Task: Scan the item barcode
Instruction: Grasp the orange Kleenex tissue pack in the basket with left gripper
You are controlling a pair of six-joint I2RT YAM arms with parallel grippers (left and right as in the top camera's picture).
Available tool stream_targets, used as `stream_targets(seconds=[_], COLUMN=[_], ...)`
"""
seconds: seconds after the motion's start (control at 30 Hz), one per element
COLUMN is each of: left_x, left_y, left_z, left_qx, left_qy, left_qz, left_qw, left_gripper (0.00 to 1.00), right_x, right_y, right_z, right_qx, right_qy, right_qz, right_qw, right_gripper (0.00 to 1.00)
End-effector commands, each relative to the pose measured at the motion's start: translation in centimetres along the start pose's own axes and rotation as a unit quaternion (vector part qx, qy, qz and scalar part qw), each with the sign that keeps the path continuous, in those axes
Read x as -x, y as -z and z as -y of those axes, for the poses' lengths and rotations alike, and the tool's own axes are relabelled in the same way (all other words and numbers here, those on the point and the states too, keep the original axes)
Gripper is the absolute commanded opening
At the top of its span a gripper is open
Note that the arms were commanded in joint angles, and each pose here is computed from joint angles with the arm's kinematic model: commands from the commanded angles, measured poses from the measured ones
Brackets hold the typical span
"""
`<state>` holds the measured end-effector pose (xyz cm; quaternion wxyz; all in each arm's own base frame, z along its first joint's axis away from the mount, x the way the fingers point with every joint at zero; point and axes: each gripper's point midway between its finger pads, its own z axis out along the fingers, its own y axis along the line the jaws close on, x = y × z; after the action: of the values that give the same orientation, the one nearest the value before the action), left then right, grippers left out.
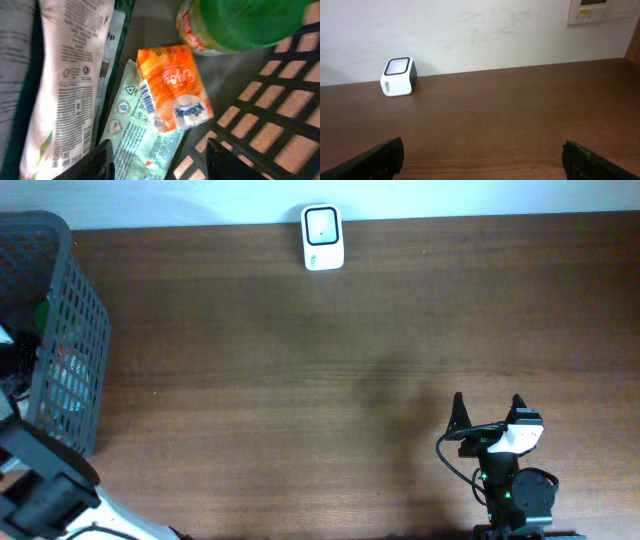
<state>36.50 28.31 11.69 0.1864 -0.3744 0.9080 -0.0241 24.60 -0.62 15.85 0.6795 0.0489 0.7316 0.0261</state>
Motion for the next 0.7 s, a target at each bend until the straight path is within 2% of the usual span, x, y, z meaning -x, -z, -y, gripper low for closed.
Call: stream_targets(seconds=[0.0, 0.13, 0.27, 0.43, 0.67], left_x=[-1.1, -1.7, -1.0, -0.2, 0.0], left_y=[-3.0, -5.7, -6.3, -6.4, -8.1], left_z=[-0.7, -1.2, -1.2, -1.2, -2.0], left_qx=[0.001, 0.003, 0.002, 0.002, 0.018], left_qy=[-0.007, -0.008, -0.010, -0.013, -0.018], left_qz=[-0.038, -0.057, -0.044, -0.029, -0.002], left_qw=[0.999, 0.998, 0.999, 0.999, 1.000], left_gripper=[0.56, 0.57, 0.57, 0.48, 0.44], right_x=[-0.3, -0.3, -0.3, -0.3, -0.3], right_y=[0.0, 0.0, 0.0, 0.0, 0.0], right_z=[-0.1, -0.1, -0.1, -0.1, -0.1], right_qx=[0.004, 0.004, 0.004, 0.004, 0.004], right_qy=[-0.003, -0.003, -0.003, -0.003, -0.003], right_qz=[-0.002, -0.002, -0.002, -0.002, -0.002], right_qw=[1.000, 1.000, 1.000, 1.000, 1.000], right_gripper=[0.98, 0.98, 0.98, 0.98, 0.98])
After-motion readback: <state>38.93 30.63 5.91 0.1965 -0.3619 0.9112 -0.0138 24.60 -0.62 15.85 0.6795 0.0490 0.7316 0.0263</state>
